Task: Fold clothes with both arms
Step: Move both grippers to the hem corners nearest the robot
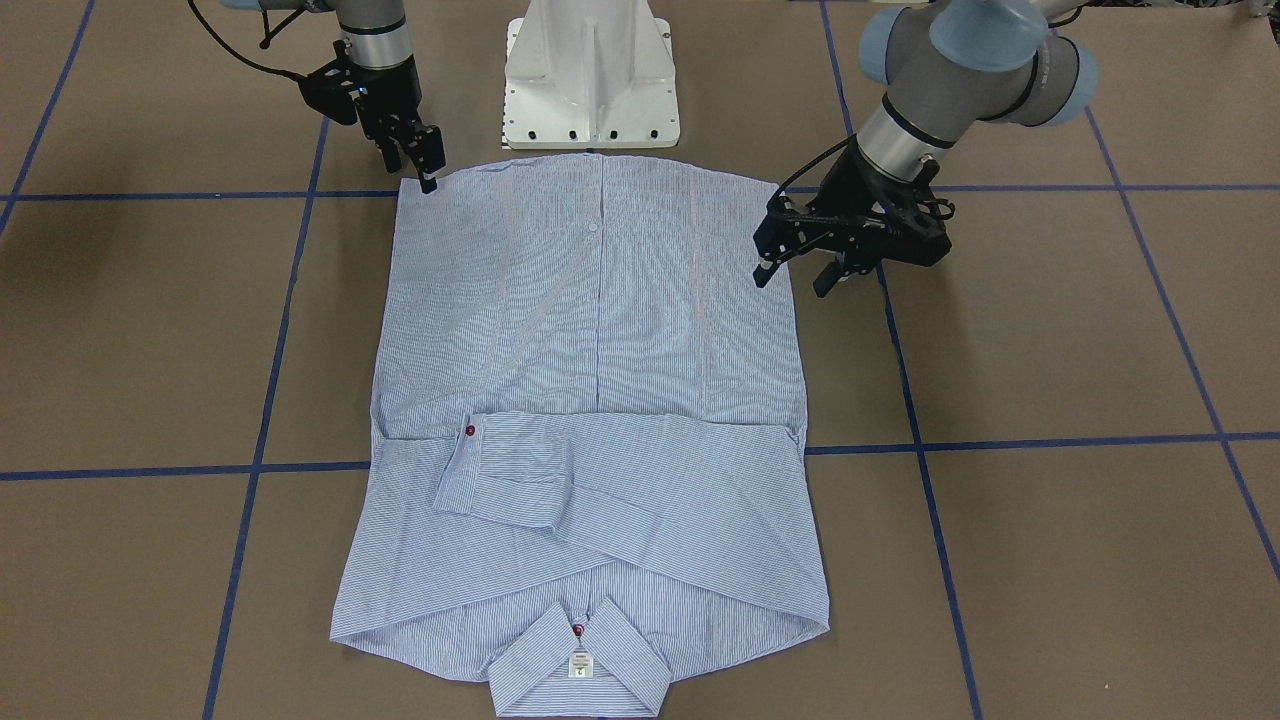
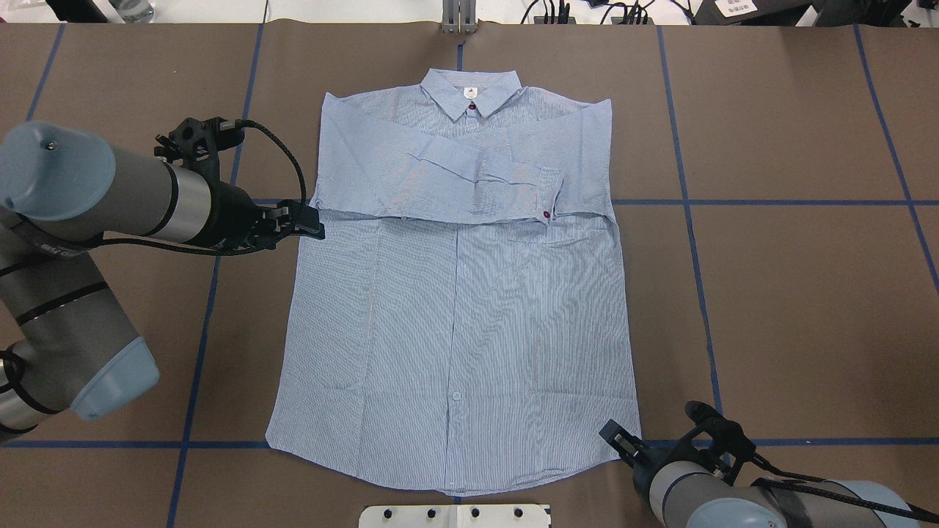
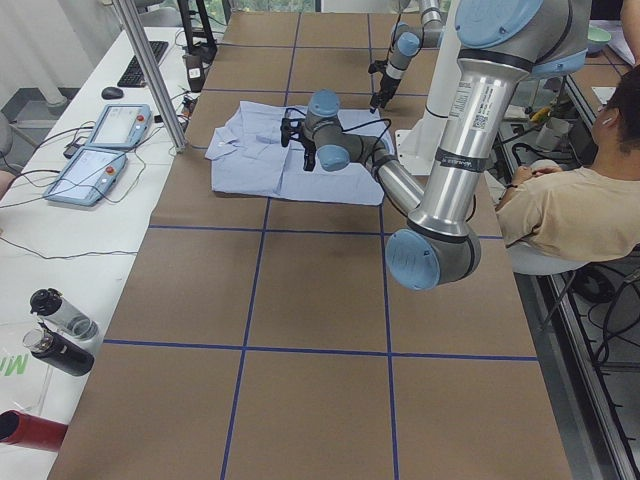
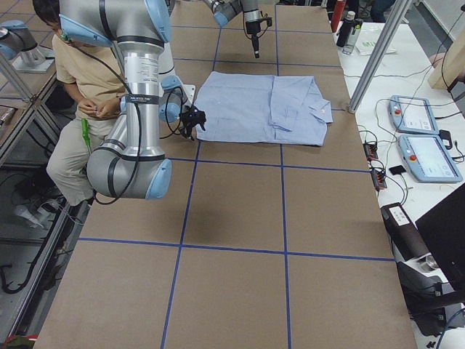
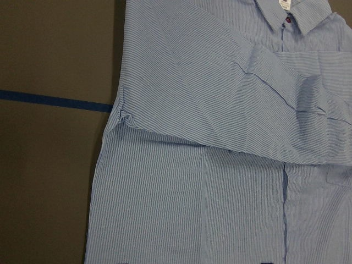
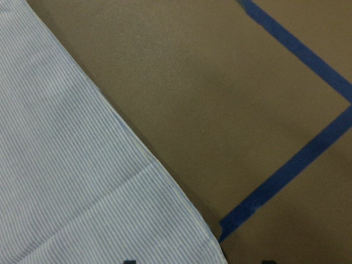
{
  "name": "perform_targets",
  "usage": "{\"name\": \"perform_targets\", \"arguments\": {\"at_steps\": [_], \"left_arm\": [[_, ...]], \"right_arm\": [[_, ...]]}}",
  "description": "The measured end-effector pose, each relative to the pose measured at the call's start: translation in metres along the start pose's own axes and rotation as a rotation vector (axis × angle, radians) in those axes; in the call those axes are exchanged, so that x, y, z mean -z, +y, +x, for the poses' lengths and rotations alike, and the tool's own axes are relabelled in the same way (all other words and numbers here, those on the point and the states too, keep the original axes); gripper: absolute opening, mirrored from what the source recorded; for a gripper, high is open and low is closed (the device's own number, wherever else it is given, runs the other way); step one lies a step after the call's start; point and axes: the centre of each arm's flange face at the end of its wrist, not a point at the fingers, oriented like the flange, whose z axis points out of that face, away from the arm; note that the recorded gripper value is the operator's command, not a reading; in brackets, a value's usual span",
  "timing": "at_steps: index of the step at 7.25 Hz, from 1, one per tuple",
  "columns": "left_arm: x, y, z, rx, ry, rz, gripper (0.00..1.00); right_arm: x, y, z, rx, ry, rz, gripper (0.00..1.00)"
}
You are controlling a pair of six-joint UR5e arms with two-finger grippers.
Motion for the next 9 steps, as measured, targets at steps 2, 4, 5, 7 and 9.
{"name": "perform_targets", "arguments": {"at_steps": [2, 4, 5, 7, 9], "left_arm": [[0.0, 0.0, 0.0, 0.0, 0.0, 0.001, 0.84], [0.0, 0.0, 0.0, 0.0, 0.0, 0.0, 0.84], [-0.001, 0.001, -0.001, 0.001, -0.003, 0.0, 0.84], [-0.005, 0.009, -0.004, 0.057, -0.011, -0.013, 1.0], [-0.007, 0.044, -0.025, 0.117, -0.037, -0.052, 1.0]], "right_arm": [[-0.002, 0.001, 0.001, -0.016, 0.031, 0.03, 0.0], [0.0, 0.001, 0.0, -0.023, 0.035, 0.035, 0.0], [0.005, 0.0, -0.002, -0.028, 0.029, 0.029, 0.0], [0.023, -0.003, -0.011, -0.043, 0.006, 0.004, 0.0], [0.027, -0.008, -0.014, -0.051, 0.0, 0.005, 0.0]]}}
